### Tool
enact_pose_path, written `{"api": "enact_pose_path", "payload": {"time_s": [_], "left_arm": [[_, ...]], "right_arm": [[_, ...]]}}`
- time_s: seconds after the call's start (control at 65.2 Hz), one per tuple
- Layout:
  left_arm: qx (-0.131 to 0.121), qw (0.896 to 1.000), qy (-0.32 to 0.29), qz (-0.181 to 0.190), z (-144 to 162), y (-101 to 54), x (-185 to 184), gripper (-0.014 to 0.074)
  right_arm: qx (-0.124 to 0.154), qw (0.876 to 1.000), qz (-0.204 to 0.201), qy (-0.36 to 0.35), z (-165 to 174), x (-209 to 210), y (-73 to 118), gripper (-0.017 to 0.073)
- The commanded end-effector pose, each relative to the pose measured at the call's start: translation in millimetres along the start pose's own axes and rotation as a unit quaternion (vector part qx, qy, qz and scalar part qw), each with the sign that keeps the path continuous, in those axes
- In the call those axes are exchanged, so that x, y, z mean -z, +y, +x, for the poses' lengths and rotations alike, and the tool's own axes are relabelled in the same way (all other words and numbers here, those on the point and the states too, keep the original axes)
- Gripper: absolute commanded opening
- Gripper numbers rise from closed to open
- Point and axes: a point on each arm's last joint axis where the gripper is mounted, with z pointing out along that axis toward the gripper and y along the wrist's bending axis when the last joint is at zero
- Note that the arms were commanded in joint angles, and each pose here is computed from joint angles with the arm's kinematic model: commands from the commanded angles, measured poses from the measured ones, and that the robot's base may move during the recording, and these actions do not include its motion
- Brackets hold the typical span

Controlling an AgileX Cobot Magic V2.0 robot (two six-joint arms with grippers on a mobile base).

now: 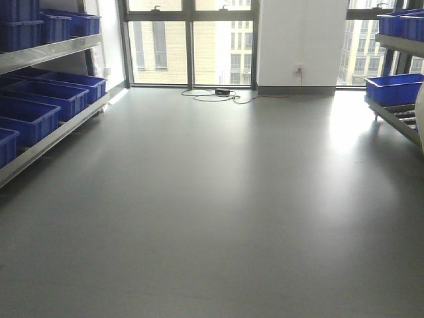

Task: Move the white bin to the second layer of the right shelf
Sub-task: 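Drive toward the windows and turn toward the blue crate rack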

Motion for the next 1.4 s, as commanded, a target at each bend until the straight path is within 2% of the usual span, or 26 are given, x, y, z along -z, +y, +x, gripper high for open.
{"api": "enact_pose_path", "payload": {"time_s": [0.0,1.38], "left_arm": [[0.001,0.999,-0.034,0.000,3.5,-0.1,-0.4,0.0085],[0.001,0.999,-0.033,0.000,3.6,-0.1,-0.6,0.0085]], "right_arm": [[-0.004,0.998,-0.003,-0.060,-16.9,3.5,1.0,0.0046],[-0.004,0.998,-0.003,-0.060,-16.9,3.5,1.0,0.0046]]}}
